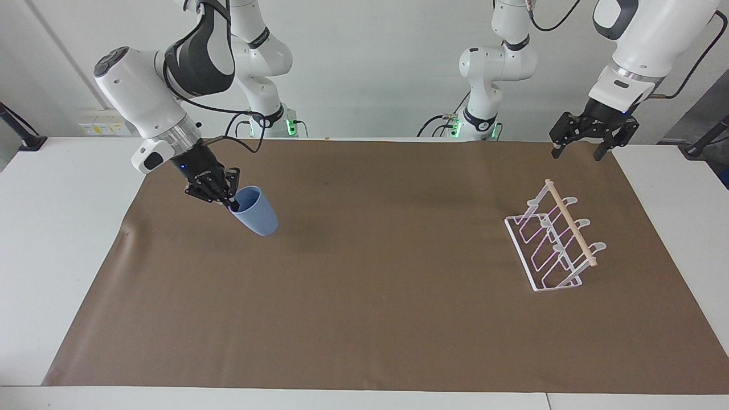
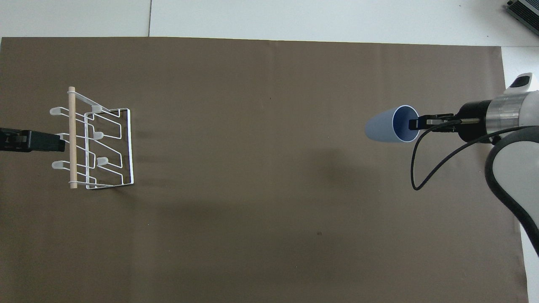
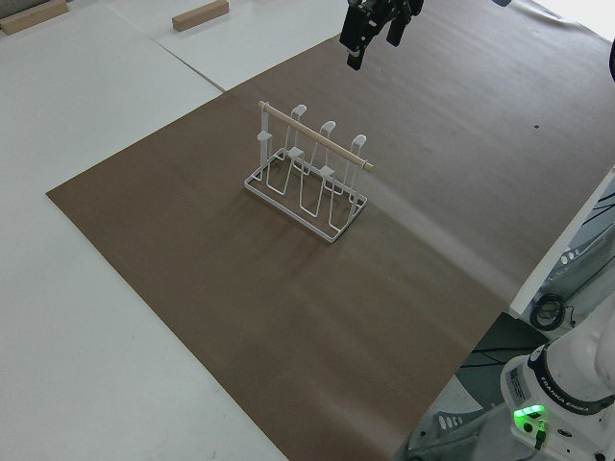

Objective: Hang cup on cup holder
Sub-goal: 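Lift the blue cup with the right gripper and tip it sideways, then carry the cup toward center while the left gripper reaches toward it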

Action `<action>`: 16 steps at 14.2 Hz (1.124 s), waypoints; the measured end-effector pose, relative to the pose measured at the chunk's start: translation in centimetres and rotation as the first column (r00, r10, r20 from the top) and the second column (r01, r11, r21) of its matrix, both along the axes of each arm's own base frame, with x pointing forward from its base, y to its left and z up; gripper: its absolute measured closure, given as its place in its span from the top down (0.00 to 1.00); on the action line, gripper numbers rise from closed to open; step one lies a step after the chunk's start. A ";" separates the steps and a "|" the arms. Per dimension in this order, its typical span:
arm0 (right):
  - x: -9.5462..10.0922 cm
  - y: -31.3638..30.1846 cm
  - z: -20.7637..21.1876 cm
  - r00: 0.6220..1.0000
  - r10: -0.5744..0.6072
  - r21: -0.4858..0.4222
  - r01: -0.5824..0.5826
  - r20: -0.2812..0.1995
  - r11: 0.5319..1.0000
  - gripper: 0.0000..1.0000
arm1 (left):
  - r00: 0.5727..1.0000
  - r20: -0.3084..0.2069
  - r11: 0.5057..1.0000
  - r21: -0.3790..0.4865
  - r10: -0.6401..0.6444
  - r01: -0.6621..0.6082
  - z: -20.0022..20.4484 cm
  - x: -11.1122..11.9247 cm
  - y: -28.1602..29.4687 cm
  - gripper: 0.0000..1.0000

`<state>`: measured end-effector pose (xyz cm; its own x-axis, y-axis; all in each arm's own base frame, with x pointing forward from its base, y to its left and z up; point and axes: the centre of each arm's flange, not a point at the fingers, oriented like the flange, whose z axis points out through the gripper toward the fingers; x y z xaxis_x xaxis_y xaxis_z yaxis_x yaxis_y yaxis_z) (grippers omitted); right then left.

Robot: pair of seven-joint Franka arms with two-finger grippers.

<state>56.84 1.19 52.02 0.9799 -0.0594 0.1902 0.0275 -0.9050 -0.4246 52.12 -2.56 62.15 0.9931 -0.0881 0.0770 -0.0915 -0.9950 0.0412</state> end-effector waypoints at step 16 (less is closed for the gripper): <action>-2.7 10.4 0.0 0.976 -0.036 0.677 0.176 -0.216 0.714 0.05 | 0.431 -0.316 0.289 -0.407 0.845 -0.866 -4.1 -2.5 -13.9 1.00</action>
<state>54.18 11.55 52.06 0.9703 -0.2111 -0.1179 -0.1878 -0.3508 -0.9174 49.63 -16.42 58.03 0.4845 0.8487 -0.2118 0.8122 -0.3466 0.4692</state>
